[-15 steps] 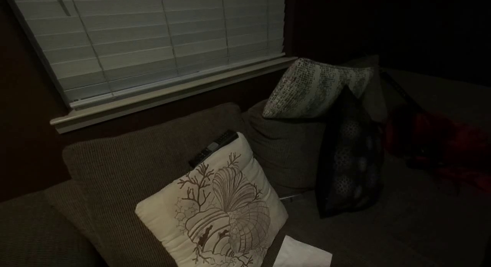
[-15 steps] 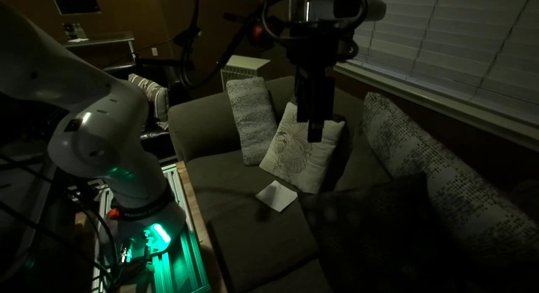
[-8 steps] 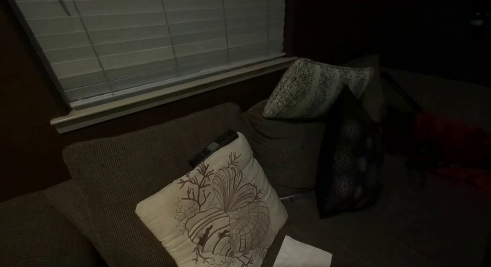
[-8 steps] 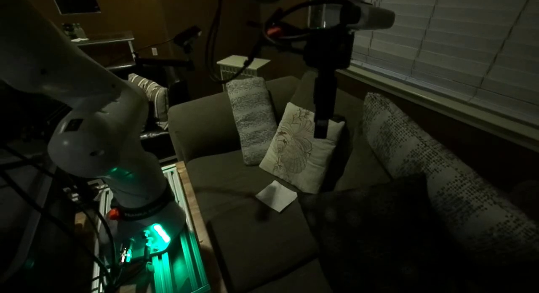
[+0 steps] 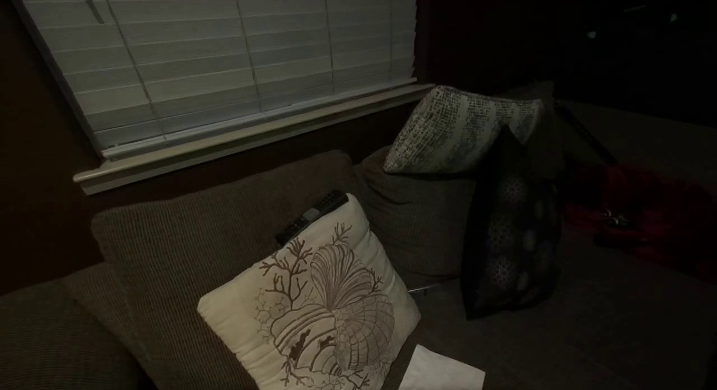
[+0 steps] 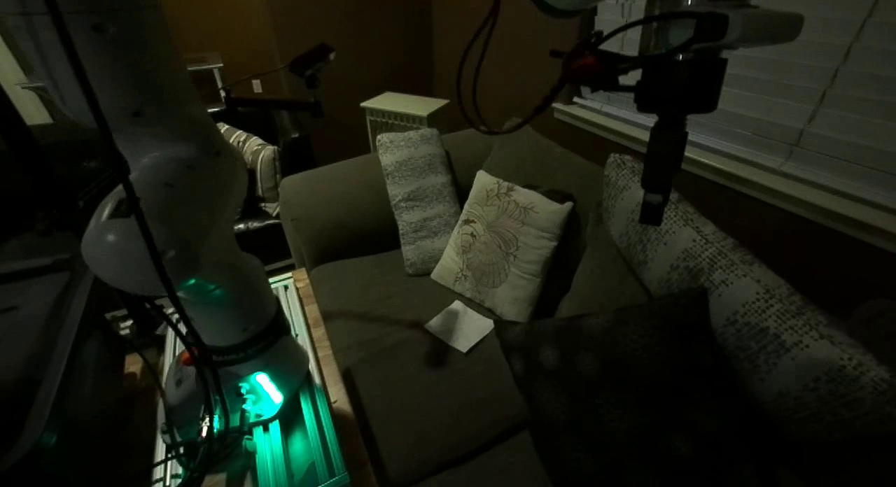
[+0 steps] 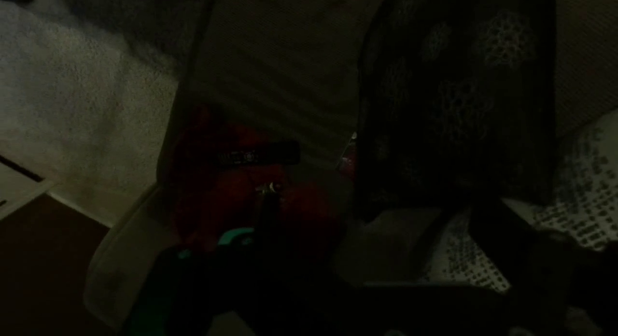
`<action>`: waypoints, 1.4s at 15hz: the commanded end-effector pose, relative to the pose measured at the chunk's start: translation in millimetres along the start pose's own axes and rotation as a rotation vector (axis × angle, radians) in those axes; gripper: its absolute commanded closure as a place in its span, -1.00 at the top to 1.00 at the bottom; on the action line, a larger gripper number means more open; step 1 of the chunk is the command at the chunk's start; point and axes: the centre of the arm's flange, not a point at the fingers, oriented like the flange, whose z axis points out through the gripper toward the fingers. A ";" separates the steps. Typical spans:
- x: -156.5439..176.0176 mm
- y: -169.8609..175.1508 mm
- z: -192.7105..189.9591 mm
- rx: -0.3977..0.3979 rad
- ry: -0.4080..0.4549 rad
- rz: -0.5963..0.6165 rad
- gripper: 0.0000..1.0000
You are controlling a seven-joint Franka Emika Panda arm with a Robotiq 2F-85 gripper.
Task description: Move one pillow to the right
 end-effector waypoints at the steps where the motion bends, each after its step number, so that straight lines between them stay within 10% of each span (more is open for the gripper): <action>1: 1.1 -1.2 4.7 -0.005 -0.005 -0.002 1.00; 17: 79.9 -35.2 92.6 0.194 0.339 0.677 1.00; 21: 72.8 -18.6 95.3 0.214 0.278 0.607 1.00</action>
